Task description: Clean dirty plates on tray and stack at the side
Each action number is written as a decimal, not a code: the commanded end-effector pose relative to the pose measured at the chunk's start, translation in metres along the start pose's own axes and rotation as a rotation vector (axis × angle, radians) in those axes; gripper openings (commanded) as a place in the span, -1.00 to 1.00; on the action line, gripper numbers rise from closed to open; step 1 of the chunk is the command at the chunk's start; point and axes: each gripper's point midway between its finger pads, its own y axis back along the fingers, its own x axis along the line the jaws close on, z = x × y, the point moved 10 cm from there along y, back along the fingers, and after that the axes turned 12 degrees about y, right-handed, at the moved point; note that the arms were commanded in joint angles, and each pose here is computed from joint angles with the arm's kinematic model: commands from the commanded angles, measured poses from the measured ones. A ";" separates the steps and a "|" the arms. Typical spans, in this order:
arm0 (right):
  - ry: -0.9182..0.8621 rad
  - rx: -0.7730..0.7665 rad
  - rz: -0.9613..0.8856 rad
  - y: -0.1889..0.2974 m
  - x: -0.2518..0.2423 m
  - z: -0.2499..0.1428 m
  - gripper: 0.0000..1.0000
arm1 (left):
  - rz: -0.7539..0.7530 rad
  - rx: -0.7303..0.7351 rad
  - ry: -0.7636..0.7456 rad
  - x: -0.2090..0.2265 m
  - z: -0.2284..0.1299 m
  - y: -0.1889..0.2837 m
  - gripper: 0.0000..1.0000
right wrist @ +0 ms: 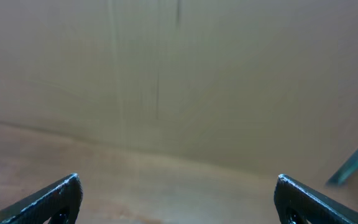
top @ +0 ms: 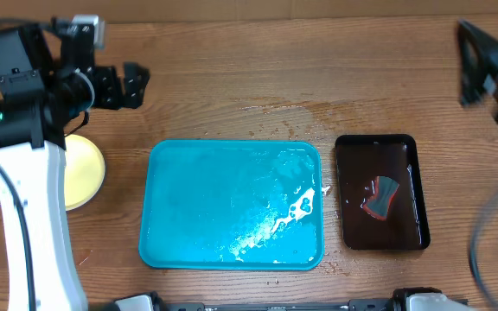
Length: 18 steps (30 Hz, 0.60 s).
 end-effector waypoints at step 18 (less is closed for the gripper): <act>0.137 -0.200 -0.014 0.164 0.035 -0.023 1.00 | -0.002 -0.595 -0.404 -0.113 -0.081 0.280 1.00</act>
